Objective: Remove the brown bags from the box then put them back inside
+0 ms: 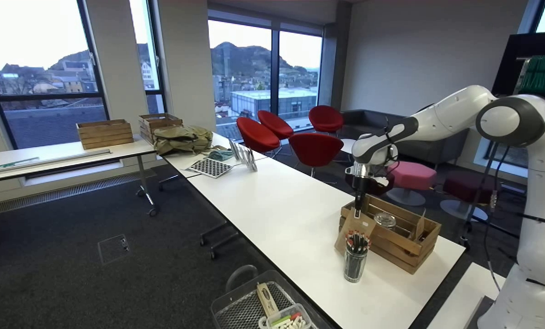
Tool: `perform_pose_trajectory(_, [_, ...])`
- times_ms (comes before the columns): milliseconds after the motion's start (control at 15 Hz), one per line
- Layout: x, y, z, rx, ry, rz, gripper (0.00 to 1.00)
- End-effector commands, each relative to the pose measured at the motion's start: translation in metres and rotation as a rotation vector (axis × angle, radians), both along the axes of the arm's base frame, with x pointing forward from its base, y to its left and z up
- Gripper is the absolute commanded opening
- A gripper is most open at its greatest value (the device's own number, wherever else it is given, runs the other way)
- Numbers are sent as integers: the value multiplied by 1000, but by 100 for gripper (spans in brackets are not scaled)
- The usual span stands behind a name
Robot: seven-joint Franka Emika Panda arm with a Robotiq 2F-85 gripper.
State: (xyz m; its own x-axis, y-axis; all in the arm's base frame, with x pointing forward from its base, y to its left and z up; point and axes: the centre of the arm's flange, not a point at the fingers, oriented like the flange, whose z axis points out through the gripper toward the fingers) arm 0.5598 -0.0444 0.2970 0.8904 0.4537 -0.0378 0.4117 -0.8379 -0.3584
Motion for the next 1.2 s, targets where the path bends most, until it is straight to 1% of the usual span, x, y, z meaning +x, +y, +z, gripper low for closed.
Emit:
perform_pose_trajectory(0, [5,-9,5,34,-7,21,13])
perform_pose_trajectory(67, [5,-9,5,33,-7,20,4])
perform_pose_trajectory(133, [5,-10,6,31,-7,19,0])
perform_pose_trajectory(333, [1,-8,18,-4,-8,5,0])
perform_pose_trajectory(533, [-4,-1,42,-56,-30,18,0])
perform_pose_trajectory(733, [-8,6,73,-151,-49,39,0])
perform_pose_trajectory(800, [-8,8,84,-196,-51,34,0])
perform_pose_trajectory(933, [-11,11,103,-248,-41,19,0])
perform_pose_trajectory(1000, [-14,13,112,-263,-40,20,0])
perform_pose_trajectory(1133, [-18,16,132,-264,-34,-4,0])
